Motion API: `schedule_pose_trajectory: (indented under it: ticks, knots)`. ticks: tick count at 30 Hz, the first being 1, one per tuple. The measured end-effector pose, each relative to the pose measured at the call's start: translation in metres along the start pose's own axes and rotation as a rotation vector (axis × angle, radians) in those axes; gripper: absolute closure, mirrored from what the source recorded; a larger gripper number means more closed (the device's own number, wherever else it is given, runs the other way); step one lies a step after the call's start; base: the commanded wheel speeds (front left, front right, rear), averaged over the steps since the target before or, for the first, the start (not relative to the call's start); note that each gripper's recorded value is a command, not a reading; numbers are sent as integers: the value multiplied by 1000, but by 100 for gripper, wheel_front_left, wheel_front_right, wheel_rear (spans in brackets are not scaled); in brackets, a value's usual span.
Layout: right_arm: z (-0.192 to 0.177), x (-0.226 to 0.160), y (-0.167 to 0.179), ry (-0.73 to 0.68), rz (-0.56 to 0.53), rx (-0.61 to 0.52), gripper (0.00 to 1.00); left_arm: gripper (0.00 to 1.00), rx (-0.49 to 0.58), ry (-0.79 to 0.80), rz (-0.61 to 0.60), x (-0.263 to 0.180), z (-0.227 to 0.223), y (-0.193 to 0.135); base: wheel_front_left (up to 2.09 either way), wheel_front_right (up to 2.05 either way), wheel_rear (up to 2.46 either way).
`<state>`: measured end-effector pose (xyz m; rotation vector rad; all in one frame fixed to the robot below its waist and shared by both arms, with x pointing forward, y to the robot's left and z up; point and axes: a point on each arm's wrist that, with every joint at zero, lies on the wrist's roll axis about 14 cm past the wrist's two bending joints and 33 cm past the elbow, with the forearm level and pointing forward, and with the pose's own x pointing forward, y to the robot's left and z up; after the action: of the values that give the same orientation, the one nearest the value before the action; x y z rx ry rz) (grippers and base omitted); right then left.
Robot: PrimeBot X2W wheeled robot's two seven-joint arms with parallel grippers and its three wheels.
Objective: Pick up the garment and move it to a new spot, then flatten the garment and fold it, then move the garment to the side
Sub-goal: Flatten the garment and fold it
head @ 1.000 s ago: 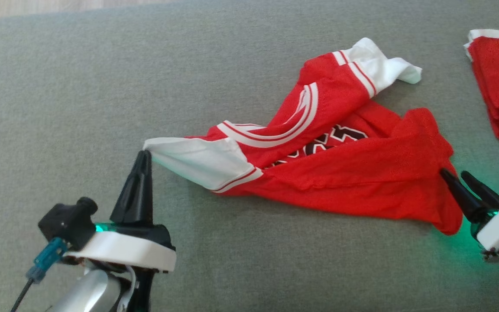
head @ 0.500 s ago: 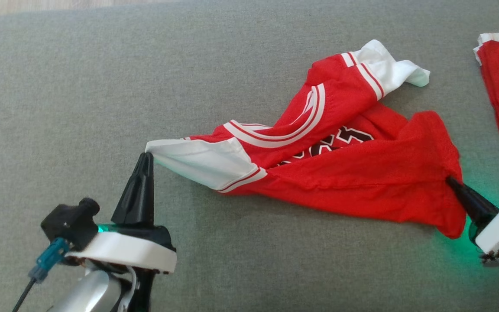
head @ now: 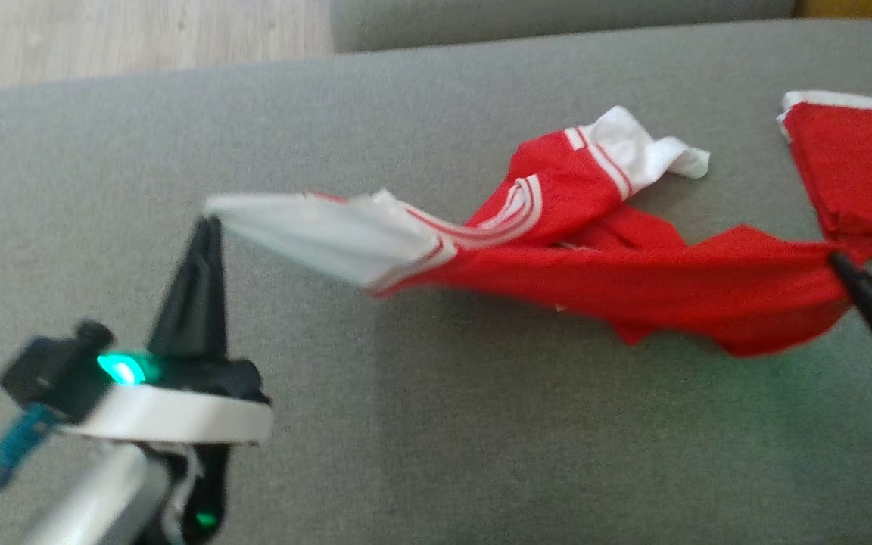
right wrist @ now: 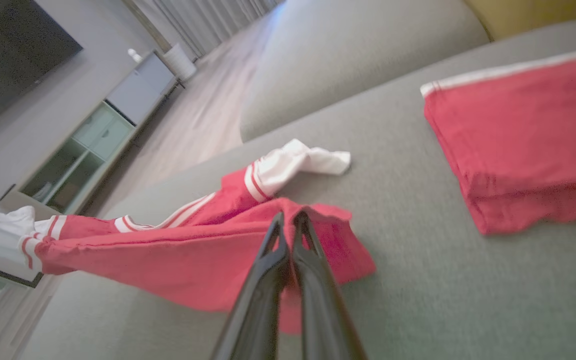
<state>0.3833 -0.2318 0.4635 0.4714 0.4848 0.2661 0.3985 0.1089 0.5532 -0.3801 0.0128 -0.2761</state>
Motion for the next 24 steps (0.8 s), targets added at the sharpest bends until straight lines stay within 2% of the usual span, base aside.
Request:
schedule_pose_trajectory:
  ticks: [7, 13, 18, 24]
  knots:
    - [87, -45, 40, -220, 110, -113, 100, 100, 77, -218, -142, 7, 99, -27, 0, 0, 0]
    - [167, -79, 76, -409, 173, -268, 100, 100, 158, -375, -300, 24, 178, -71, 0, 0, 0]
    - [214, -70, 97, -479, 188, -396, 100, 100, 214, -472, -336, 56, 230, -83, 0, 0, 0]
    - [264, -25, 107, -549, 159, -508, 100, 100, 280, -470, -313, 123, 247, -78, 0, 0, 0]
